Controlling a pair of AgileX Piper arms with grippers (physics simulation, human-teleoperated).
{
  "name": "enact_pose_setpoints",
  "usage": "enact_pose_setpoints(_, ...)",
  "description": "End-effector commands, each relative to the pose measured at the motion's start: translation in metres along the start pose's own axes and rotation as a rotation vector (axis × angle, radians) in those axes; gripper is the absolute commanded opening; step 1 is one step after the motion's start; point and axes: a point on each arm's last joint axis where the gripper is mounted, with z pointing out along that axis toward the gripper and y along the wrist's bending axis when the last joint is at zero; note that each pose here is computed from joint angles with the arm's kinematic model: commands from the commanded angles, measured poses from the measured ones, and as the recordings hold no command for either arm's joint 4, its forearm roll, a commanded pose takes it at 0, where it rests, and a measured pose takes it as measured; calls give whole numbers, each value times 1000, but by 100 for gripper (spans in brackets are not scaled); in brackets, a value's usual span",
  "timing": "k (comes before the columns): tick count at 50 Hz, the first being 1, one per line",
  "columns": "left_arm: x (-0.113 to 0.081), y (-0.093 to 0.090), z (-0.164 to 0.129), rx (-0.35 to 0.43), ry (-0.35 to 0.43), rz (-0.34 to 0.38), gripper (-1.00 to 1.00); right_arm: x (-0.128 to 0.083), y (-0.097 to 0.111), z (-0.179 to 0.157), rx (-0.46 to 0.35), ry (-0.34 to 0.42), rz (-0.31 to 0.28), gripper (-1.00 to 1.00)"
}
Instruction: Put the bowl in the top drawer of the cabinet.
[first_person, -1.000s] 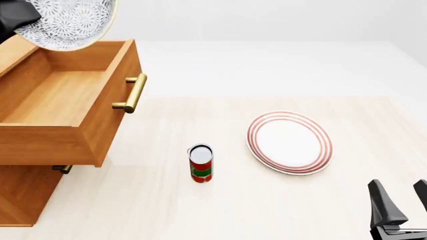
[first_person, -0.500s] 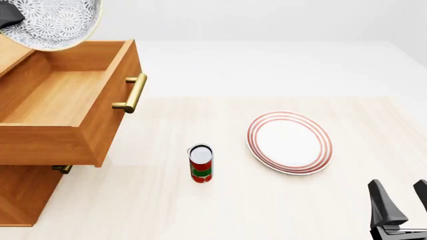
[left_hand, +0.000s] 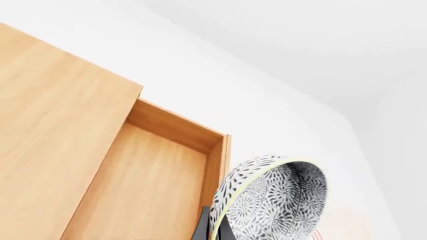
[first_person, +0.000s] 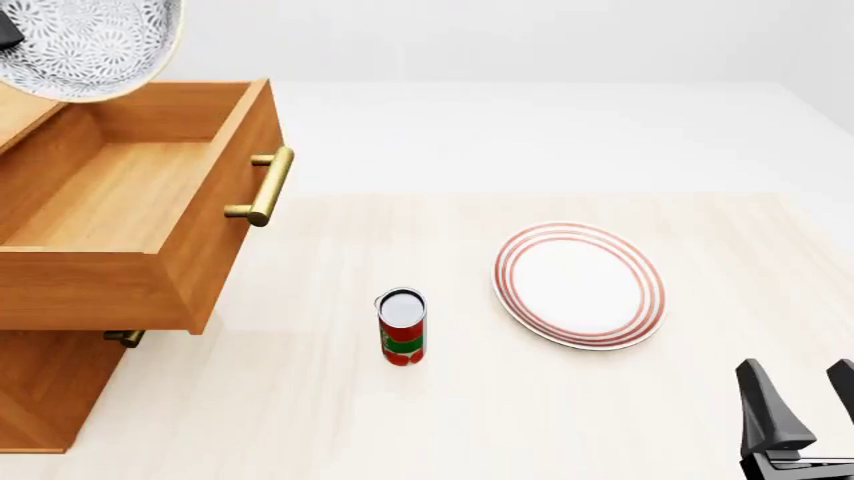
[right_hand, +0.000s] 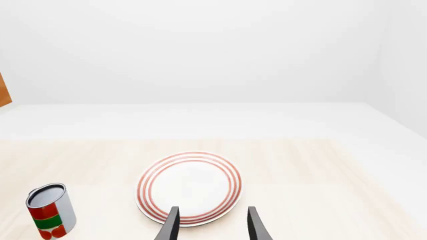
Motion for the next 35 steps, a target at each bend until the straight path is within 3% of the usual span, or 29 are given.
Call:
enact_pose_setpoints(1, -4, 3, -2, -21, -5, -6, -100, 0, 0, 0, 0, 0, 0, 100)
enact_pose_setpoints(24, 4, 5, 15, -47, 60, -26, -100, 0, 0, 0, 0, 0, -1, 100)
enact_pose_setpoints(35, 12, 6, 22, -53, 94, -71, -100, 0, 0, 0, 0, 0, 0, 100)
